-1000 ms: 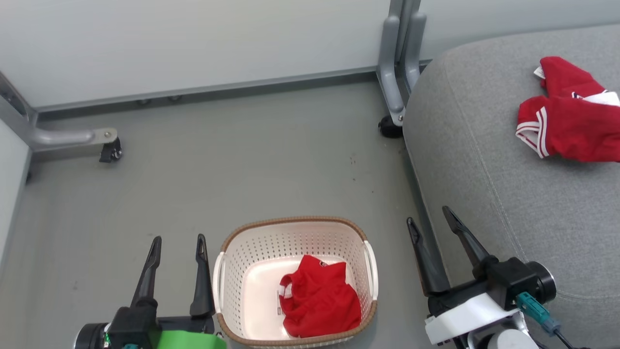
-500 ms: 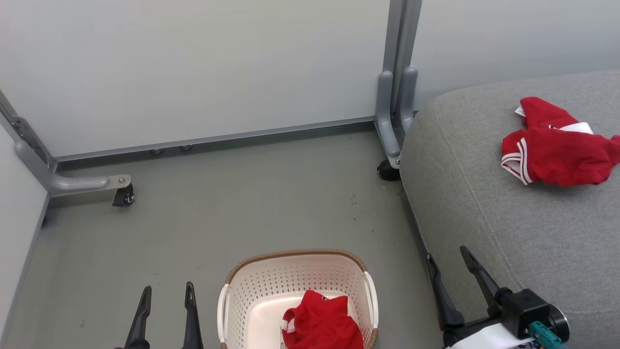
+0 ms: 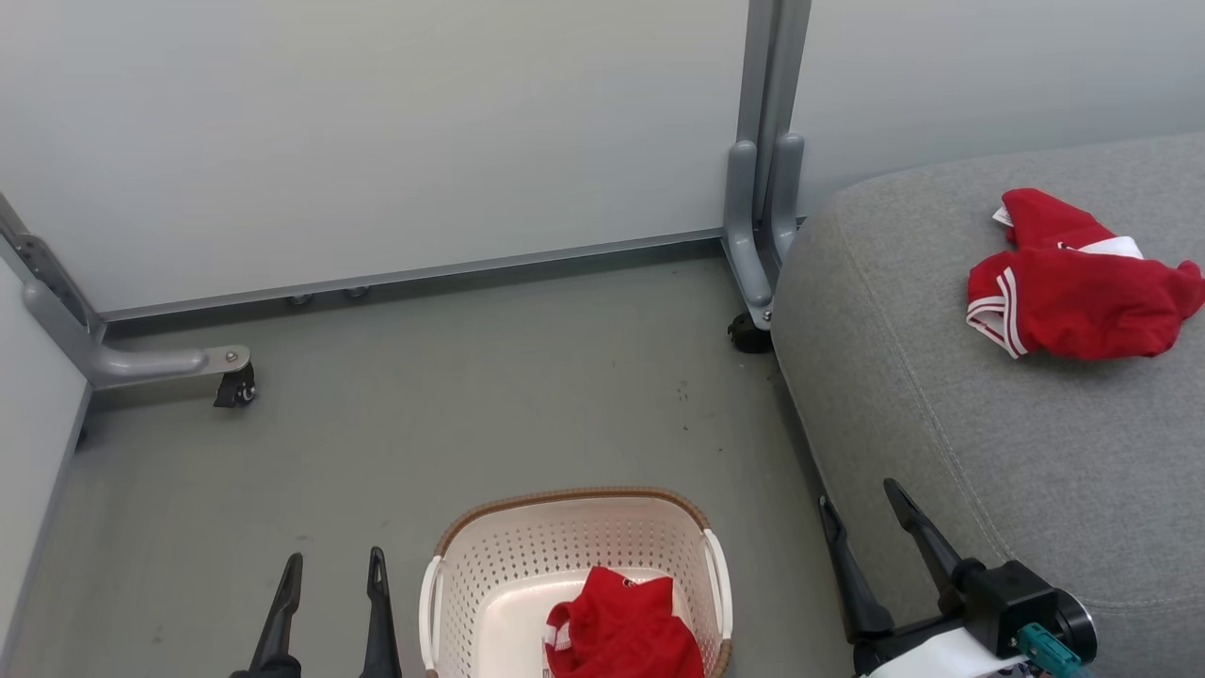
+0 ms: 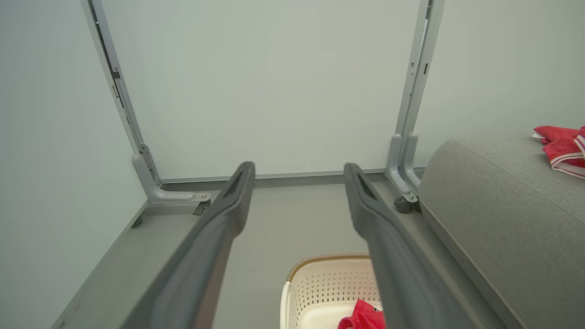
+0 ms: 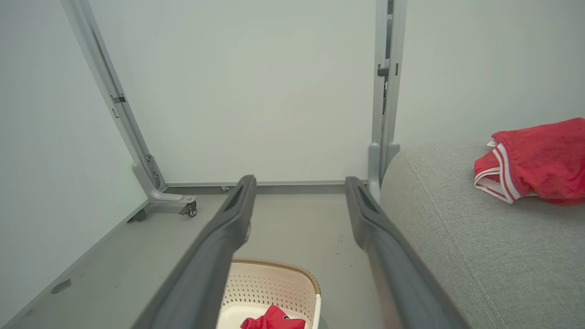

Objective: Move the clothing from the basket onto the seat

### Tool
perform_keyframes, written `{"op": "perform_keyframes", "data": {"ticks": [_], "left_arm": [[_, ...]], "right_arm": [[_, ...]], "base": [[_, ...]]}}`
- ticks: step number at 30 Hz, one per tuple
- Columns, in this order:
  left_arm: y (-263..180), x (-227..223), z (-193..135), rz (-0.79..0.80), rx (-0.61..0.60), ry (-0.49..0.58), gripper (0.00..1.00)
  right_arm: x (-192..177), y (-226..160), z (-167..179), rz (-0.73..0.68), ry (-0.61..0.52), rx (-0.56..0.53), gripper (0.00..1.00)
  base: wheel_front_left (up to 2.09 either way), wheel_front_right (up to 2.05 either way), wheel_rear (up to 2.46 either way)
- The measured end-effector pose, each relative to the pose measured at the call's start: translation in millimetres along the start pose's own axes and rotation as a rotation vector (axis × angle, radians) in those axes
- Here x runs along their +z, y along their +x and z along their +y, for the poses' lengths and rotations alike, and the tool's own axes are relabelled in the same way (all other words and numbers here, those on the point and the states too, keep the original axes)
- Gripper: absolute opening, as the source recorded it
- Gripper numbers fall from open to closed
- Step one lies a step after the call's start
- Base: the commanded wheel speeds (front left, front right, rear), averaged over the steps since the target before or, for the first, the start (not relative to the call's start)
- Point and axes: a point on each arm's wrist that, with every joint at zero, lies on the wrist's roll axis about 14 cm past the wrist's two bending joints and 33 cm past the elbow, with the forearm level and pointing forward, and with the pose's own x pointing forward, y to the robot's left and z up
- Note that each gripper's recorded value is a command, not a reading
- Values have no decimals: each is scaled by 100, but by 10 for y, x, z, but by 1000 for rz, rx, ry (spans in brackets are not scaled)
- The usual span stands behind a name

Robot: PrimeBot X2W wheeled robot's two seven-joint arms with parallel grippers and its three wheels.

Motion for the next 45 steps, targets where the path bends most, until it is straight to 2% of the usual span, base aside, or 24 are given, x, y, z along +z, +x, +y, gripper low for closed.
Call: {"op": "perform_keyframes", "data": {"ticks": [13, 23, 27, 33, 38, 45], "left_arm": [[-9, -71, -102, 22, -37, -2, 100], [71, -281, -217, 90, -88, -6, 100], [199, -358, -356, 109, -158, -1, 100], [674, -421, -568, 97, -275, 27, 100], [1070, -772, -775, 156, -420, 89, 100], [1499, -1535, -1032, 287, -625, 213, 100]], "right_arm": [[-19, -31, 16, 6, 1, 1, 100], [-160, -40, -104, 54, 6, -38, 100], [-183, 29, -171, 65, -15, -50, 100], [-73, 390, -412, 24, -49, -88, 100], [-90, 726, -658, 8, -74, -129, 100], [-408, 1103, -859, 48, -96, -146, 100]], "base": [[0, 0, 0], [0, 0, 0], [0, 0, 0], [0, 0, 0], [0, 0, 0], [0, 0, 0]]}}
